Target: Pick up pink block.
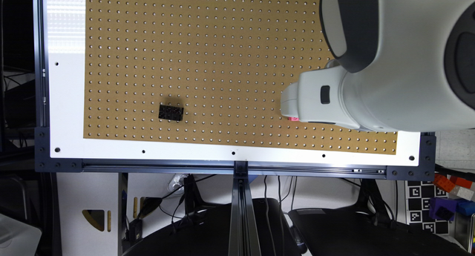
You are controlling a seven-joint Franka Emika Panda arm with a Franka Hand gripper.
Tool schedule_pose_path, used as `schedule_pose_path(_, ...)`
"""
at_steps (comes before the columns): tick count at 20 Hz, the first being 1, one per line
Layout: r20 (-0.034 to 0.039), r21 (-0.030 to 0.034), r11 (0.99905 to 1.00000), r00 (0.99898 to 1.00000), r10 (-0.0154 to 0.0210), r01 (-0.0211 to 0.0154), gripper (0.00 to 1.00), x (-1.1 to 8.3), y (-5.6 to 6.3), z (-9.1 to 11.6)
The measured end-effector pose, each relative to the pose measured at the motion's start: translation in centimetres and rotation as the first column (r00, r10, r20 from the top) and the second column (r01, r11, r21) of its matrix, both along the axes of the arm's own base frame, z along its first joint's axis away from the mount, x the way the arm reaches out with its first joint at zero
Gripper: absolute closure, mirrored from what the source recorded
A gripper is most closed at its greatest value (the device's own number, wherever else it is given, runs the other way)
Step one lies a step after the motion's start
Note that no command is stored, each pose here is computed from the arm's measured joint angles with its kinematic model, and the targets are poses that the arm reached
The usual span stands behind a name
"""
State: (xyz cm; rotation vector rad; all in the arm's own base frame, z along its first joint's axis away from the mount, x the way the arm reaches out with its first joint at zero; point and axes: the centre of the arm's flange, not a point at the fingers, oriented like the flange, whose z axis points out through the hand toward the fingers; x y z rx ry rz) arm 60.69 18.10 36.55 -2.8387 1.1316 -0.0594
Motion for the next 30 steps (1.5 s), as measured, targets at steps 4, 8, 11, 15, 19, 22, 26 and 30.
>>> schedule_pose_path(4, -0.0132, 0.0023, 0.999996, 0.99991, -0.0019, 0.0019, 0.0, 0.52, 0.1, -2.9)
schedule_pose_path(8, -0.0249, 0.0026, 0.999992, 0.99968, -0.0029, 0.003, 0.0, 0.91, 0.2, -4.5)
schedule_pose_path(11, -0.0314, 0.0039, 0.999984, 0.9995, -0.0039, 0.004, 0.0, 1.15, 0.3, -6.5)
schedule_pose_path(15, -0.038, 0.0042, 0.99998, 0.99927, -0.0046, 0.0048, 0.0, 1.25, 0.3, -7.6)
schedule_pose_path(19, -0.0409, 0.0036, 0.99998, 0.99915, -0.0051, 0.0053, 0.0, 1.42, 0.2, -9.6)
schedule_pose_path(22, -0.0399, 0.0014, 0.999976, 0.99918, -0.0067, 0.0067, 0.0, 1.54, 0.0, -9.9)
schedule_pose_path(26, -0.0382, -0.0006, 0.999967, 0.99924, -0.0082, 0.0082, 0.0, 1.64, -0.2, -9.9)
schedule_pose_path(30, -0.0438, -0.0059, 0.999903, 0.99896, -0.0129, 0.0127, 0.0, 1.7, -0.7, -10.0)
